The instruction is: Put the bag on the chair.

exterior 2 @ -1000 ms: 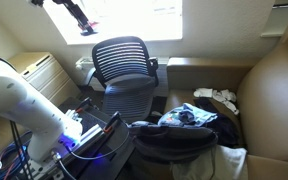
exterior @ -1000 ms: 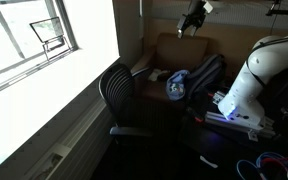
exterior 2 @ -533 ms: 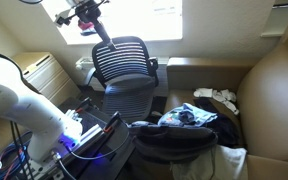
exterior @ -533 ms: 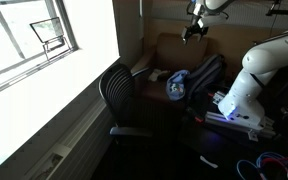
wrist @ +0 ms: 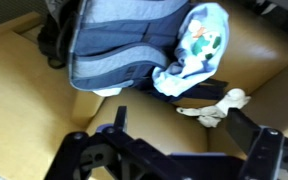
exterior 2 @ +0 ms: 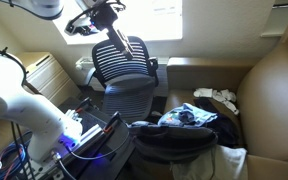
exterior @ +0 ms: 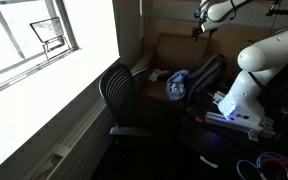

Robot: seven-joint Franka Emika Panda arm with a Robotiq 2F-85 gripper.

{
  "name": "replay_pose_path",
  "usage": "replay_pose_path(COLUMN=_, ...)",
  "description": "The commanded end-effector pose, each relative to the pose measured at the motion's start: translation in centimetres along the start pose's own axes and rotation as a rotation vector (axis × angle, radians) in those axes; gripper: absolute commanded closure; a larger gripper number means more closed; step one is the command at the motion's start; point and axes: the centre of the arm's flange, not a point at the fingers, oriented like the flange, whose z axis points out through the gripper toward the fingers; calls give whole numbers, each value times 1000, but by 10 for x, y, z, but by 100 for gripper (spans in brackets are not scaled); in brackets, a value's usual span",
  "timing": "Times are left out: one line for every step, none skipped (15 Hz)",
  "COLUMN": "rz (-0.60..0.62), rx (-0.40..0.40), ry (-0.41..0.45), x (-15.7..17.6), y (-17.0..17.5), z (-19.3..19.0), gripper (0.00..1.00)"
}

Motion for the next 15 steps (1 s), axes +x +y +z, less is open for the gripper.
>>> replay_pose_path(rz=24, rx=-53, ry=-11, x=4, y=15, z=15, gripper=0)
replay_pose_path(rz=44, rx=-90, ry=-25, x=7, y=26, z=27, gripper=0)
replay_pose_path(rz=53, rx=-104, ry=-36, x=9, y=31, z=35, gripper=0)
replay_pose_path(rz=56, rx=-107, ry=-41, x=11, y=31, z=38, gripper=0)
replay_pose_path(rz=56, rx=-108, ry=-41, x=12, y=30, z=38, gripper=0)
replay_pose_path(rz=66, rx=-127, ry=-18, x=11, y=32, z=41, gripper=0)
replay_pose_path(rz=82, rx=-179, ry=-24, x=14, y=39, z=55, gripper=0)
replay_pose_path(rz=115, rx=-250, ry=-19, x=18, y=52, z=66, gripper=0)
replay_pose_path(rz=134, rx=-307, ry=-8, x=20, y=64, z=77, gripper=0)
replay_pose_path(rz=155, rx=-359, ry=0, x=23, y=80, z=88, gripper=0)
replay_pose_path(rz=174, rx=-416, ry=6, x=24, y=93, z=96, gripper=0)
replay_pose_path(rz=177, rx=-474, ry=-8, x=23, y=105, z=104, gripper=0)
replay_pose_path(rz=169, rx=-529, ry=-36, x=20, y=116, z=108, gripper=0)
replay_pose_path(rz=171, rx=-452, ry=3, x=10, y=104, z=87, gripper=0)
replay_pose_path(rz=180, rx=-465, ry=-11, x=9, y=111, z=93, gripper=0)
